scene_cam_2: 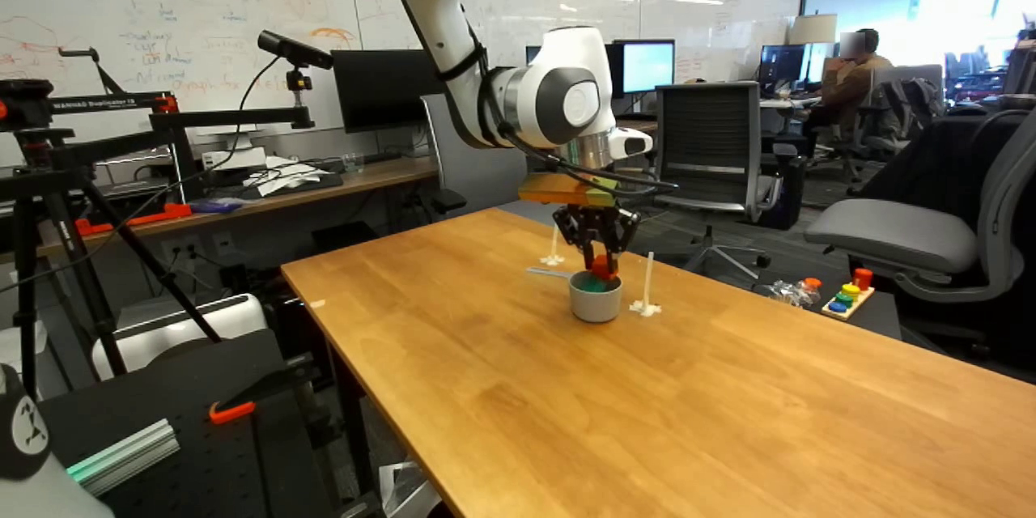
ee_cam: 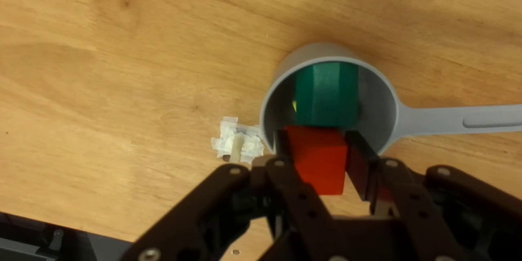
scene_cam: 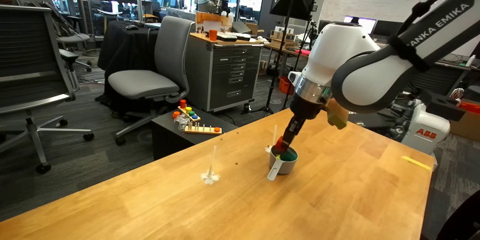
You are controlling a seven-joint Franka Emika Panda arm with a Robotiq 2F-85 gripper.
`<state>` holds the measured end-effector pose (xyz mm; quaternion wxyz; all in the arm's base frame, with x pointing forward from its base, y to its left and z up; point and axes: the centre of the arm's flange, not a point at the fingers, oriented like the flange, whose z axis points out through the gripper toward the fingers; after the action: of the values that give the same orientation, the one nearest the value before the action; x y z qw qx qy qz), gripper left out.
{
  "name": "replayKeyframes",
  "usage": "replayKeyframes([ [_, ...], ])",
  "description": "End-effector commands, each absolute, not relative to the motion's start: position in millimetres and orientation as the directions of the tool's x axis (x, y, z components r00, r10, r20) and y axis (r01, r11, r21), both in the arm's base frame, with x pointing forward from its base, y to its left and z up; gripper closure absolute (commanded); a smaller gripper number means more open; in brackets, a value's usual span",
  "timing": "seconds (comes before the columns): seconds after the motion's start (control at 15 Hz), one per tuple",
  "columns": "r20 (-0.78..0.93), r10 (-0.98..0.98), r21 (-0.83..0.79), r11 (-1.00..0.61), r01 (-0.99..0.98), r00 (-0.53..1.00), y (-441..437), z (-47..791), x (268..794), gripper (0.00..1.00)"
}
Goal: Place the blocks inside the grey measuring cup
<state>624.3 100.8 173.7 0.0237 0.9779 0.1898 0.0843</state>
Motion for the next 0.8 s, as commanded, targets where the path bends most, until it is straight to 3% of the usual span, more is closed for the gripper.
replayKeyframes([
  [0.0, 0.149, 0.355, 0.077, -0.935, 0.347, 0.923, 107.2, 169.7, 636.5, 0.88],
  [0.2, 0.149, 0.356, 0.076, -0.934, 0.348, 0.923, 108.3, 169.0, 637.5, 0.88],
  [0.27, 0.148, 0.355, 0.077, -0.935, 0.347, 0.923, 108.4, 169.2, 637.8, 0.38],
  [0.4, 0.145, 0.353, 0.077, -0.935, 0.345, 0.924, 107.8, 169.7, 638.1, 0.33],
  [0.6, 0.148, 0.354, 0.083, -0.935, 0.346, 0.923, 105.5, 174.5, 637.2, 0.08],
  [0.73, 0.153, 0.354, 0.085, -0.935, 0.344, 0.923, 101.8, 178.6, 637.2, 0.00],
])
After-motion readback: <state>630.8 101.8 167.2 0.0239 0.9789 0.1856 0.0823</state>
